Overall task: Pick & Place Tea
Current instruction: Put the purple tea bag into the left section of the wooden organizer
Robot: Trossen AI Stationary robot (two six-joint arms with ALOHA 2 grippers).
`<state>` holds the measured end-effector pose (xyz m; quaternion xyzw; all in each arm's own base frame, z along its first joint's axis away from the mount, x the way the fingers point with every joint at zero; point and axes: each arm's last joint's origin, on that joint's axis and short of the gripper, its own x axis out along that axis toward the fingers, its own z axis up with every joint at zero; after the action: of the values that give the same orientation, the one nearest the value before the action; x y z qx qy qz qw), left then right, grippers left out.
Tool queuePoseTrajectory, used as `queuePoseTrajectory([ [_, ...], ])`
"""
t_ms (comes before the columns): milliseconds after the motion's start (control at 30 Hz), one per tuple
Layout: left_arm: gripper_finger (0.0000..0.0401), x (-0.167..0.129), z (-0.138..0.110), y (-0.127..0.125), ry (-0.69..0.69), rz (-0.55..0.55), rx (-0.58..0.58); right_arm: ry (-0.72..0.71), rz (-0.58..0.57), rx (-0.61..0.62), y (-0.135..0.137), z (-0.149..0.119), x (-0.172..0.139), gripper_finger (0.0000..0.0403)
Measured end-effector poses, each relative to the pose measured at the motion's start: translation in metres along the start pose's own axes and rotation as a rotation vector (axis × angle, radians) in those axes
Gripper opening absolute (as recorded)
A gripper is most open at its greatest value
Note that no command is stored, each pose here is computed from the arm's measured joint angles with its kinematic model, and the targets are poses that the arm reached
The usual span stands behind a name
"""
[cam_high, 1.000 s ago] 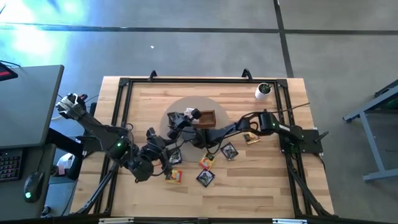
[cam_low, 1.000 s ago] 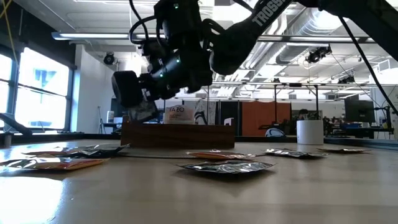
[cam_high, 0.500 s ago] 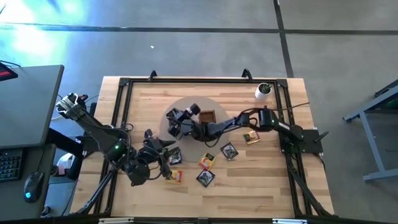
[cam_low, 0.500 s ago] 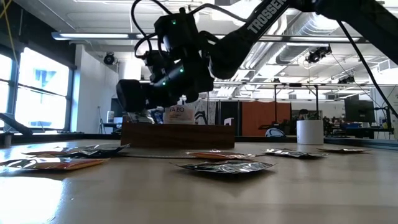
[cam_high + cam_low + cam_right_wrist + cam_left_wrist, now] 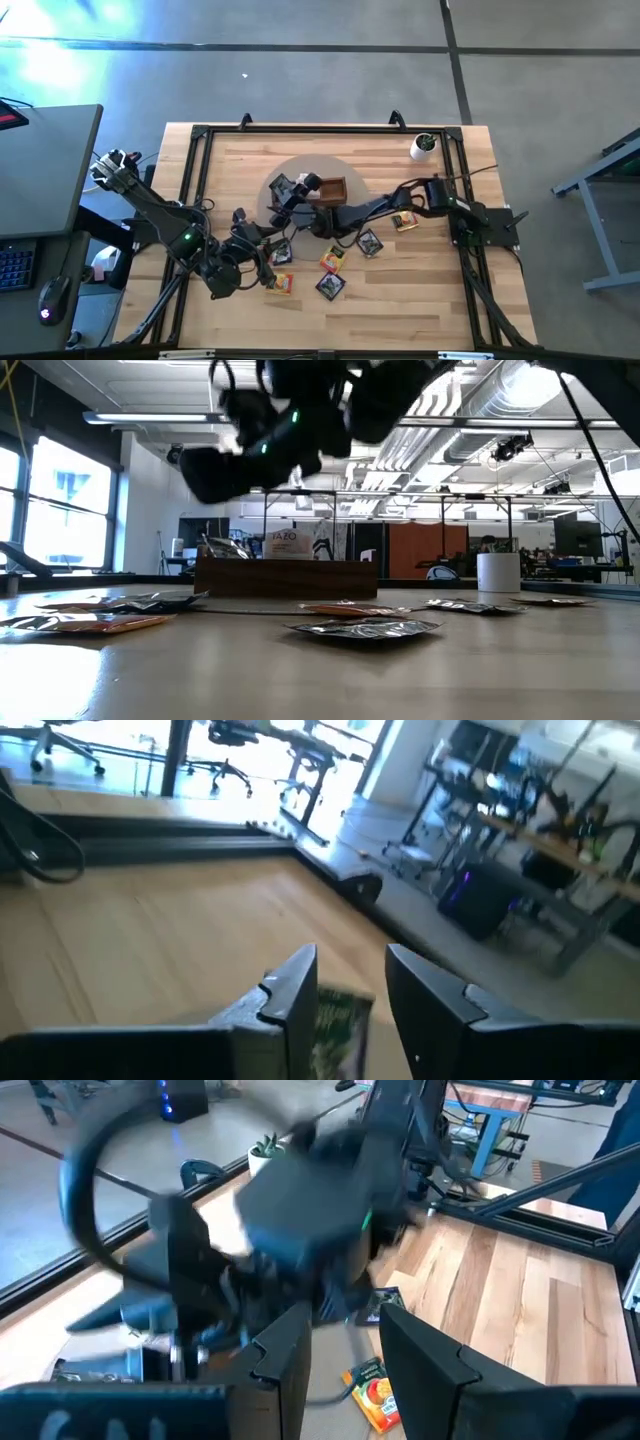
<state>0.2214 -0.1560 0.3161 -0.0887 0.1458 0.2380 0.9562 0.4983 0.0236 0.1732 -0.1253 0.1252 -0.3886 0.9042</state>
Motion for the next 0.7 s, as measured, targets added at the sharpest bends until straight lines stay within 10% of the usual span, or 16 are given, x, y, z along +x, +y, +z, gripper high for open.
queuePoseTrajectory([
  [433, 0.0119, 0.000, -0.006, 0.004, 0.070, -0.002, -0.051, 0.126, 0.040, -0.518, -0.087, 0.110, -0.108, 0.0076],
  [700, 0.0119, -0.001, -0.013, 0.010, 0.136, 0.018, -0.013, 0.211, 0.153, -0.322, -0.176, 0.128, -0.196, 0.0007],
])
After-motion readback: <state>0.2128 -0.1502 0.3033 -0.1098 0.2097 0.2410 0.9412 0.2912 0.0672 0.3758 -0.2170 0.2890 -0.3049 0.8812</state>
